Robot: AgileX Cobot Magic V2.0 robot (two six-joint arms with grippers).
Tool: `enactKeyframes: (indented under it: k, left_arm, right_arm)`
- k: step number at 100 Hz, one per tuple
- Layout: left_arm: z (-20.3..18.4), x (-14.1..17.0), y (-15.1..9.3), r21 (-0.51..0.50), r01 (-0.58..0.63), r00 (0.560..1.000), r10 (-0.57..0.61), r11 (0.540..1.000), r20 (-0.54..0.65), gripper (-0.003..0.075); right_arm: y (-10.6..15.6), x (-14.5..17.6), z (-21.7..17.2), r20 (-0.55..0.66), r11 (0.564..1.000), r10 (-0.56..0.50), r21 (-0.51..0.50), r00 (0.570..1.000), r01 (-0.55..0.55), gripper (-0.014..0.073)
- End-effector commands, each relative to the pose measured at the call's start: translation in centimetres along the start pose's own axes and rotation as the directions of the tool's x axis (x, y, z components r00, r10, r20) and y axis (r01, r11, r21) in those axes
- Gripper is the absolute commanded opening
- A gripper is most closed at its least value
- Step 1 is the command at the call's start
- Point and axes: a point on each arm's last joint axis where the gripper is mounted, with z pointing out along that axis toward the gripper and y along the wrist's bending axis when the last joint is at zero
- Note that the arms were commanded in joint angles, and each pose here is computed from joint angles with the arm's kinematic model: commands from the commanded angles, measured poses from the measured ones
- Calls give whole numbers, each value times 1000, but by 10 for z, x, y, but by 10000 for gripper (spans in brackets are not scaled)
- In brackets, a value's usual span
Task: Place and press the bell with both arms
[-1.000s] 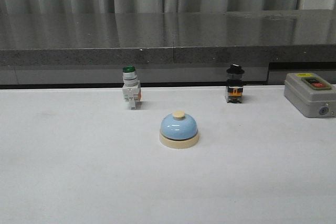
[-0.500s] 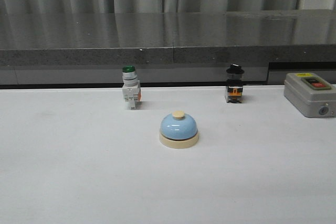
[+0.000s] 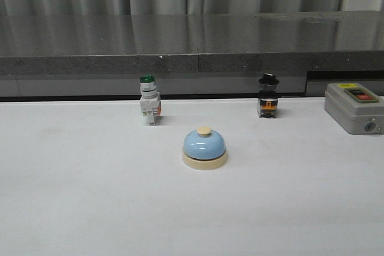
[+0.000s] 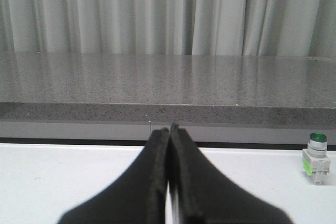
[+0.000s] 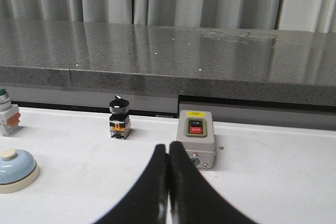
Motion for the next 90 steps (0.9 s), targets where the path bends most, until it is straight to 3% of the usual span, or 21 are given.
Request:
enactKeyframes:
  k: [1,38,55,72,90]
  left_arm:
    - [-2,6,1,-2,20,998,-20,1000,57,-20]
    - [-2,6,1,-2,20,998,-20,1000,57,-20]
    - [-2,6,1,-2,20,998,-20,1000,57,-20]
    - [-2,6,1,-2,20,998,-20,1000,57,-20]
    - [-2,6,1,-2,20,998,-20,1000,57,-20]
  right_arm:
    - [1,-14,-3,124,1000,-11,-9,992,12,-60]
    - [1,-18,-3,166,1000,-11,-13,986,13,-60]
    - [0,-38,-6,191,1000,-2,-9,982,4,-60]
    - [-2,-68,-7,15,999,51,8,999,-51,-60]
    - [-4,-109,0,-142,998,54,26,988,-51,-60]
